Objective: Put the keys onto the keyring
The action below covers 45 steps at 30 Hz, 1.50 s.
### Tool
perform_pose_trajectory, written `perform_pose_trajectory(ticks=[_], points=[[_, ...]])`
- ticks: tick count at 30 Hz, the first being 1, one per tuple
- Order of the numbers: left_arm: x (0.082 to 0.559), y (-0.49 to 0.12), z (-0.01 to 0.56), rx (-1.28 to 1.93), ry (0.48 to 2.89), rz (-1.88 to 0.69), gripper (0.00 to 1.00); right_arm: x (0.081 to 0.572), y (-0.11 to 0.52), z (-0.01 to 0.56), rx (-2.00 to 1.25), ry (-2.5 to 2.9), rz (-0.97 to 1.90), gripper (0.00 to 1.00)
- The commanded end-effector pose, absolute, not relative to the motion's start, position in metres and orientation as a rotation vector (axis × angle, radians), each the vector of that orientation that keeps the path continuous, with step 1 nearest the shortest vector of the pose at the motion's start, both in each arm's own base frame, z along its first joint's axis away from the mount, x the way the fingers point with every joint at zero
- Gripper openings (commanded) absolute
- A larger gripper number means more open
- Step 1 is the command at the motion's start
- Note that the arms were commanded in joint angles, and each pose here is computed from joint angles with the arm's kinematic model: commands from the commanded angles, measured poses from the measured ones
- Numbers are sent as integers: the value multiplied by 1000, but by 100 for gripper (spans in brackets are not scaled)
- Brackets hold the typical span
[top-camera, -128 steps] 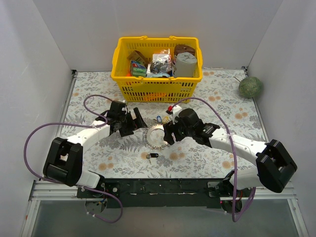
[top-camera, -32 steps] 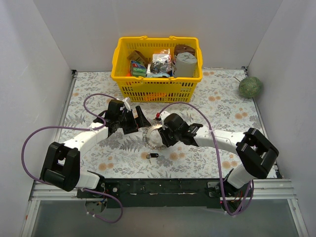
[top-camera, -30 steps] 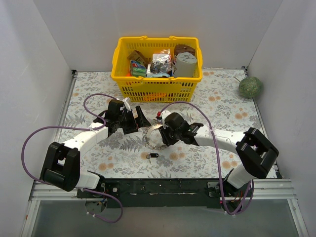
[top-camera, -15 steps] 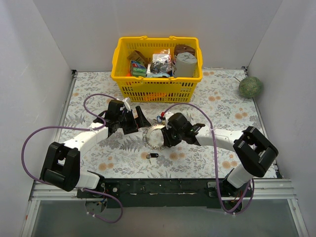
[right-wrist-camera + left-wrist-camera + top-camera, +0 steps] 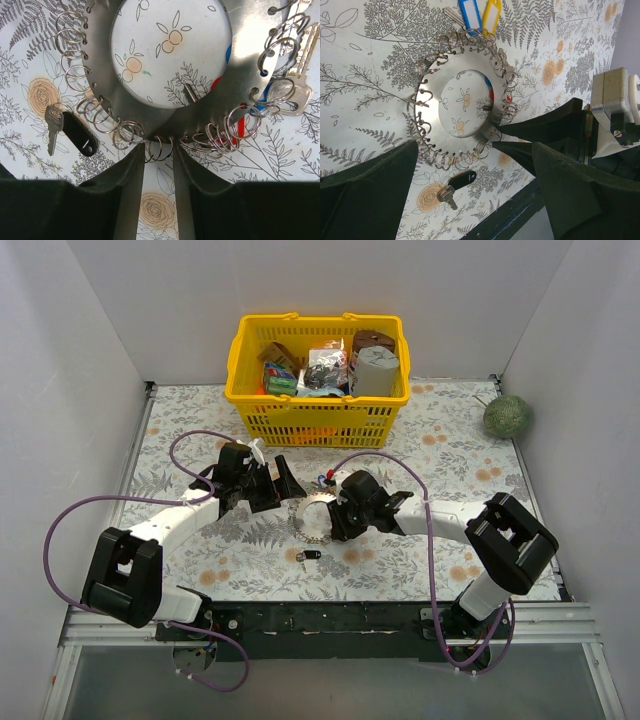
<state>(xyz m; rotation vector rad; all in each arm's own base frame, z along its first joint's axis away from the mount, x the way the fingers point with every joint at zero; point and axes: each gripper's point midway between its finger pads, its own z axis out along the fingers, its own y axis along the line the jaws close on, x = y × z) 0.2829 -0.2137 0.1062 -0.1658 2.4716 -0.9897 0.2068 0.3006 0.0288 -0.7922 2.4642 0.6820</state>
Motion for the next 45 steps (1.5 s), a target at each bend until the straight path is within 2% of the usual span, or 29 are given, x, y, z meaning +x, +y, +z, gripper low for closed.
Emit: perform_pose_trajectory(ticks=[1,8,12,15,17,22,28,45], points=[[281,-214,110,-157,2455,-1010,98,208,304,31,-779,2455,716,35],[281,-214,110,-156,2455,-1011,98,211,307,39,-781,2444,723,34],[282,-213,111,-157,2448,-1009,98,214,305,49,-769,2432,710,45],[281,-213,111,-153,2448,-1009,98,216,306,64,-757,2390,722,57],[281,-214,111,-152,2448,-1010,98,217,308,74,-755,2359,739,60],[281,-213,110,-154,2448,-1010,98,215,320,88,-793,2302,824,59],[280,-213,110,-151,2448,-1013,98,213,325,73,-804,2349,842,52],[279,-213,110,-152,2445,-1012,98,214,317,50,-755,2434,792,49]])
